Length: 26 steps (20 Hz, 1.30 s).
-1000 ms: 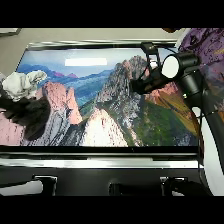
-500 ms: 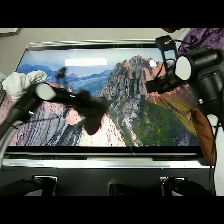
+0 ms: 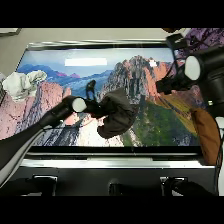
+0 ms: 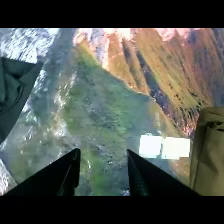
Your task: Fold the clothes and pants, and hang the long-sleeved shirts on hangers.
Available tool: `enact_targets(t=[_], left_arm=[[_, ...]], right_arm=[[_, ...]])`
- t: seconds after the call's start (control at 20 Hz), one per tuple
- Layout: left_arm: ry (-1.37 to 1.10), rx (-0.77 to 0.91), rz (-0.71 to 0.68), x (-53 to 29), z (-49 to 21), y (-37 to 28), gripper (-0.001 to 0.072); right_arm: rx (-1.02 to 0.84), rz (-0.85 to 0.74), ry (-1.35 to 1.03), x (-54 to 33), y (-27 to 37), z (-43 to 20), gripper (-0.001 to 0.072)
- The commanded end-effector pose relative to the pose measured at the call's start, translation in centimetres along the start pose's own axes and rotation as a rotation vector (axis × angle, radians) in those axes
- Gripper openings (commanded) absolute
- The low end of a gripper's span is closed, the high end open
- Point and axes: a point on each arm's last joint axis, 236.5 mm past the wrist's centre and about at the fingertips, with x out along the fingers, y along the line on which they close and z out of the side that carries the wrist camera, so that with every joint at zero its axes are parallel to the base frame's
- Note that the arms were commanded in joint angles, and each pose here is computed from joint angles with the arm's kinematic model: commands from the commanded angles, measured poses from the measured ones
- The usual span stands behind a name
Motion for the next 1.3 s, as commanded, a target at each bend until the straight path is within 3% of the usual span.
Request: enact_targets(t=[0.0, 0.15, 0.2, 0.25, 0.35, 0.7, 1.05, 1.1, 1.25], left_arm=[[-0.036, 0.000, 0.062, -5.4, 3.8, 4.4, 0.0616], [-0.087, -0.037, 0.103, -11.3, 6.6, 8.4, 0.0615], [-0.094, -0.053, 0.118, -12.8, 7.0, 9.7, 0.0615], [-0.094, -0.065, 0.132, -13.8, 7.2, 10.7, 0.0615], [-0.080, -0.080, 0.154, -14.9, 7.2, 12.4, 0.0612], [-0.063, -0.092, 0.168, -15.1, 7.1, 13.4, 0.0608], [-0.063, -0.093, 0.168, -15.1, 7.0, 13.4, 0.0608], [-0.059, -0.094, 0.168, -15.1, 6.9, 13.4, 0.0608], [-0.038, -0.096, 0.174, -15.1, 6.4, 13.5, 0.0608]], right_arm=[[0.299, 0.107, -0.003, 2.0, -3.8, 0.7, 0.0364], [0.623, 0.408, 0.085, 6.3, -5.1, 0.1, 0.0364], [0.679, 0.504, 0.115, 8.1, -4.6, -0.1, 0.0370], [0.715, 0.576, 0.159, 9.9, -3.6, -0.6, 0.0422], [0.707, 0.663, 0.251, 13.6, -0.8, -2.0, 0.0430], [0.669, 0.726, 0.379, 23.1, 8.7, -3.4, 0.0428], [0.630, 0.718, 0.426, 26.5, 13.5, -4.9, 0.0426], [0.630, 0.715, 0.420, 26.6, 13.6, -4.9, 0.0411], [0.633, 0.703, 0.409, 26.9, 13.4, -4.7, 0.0276]])
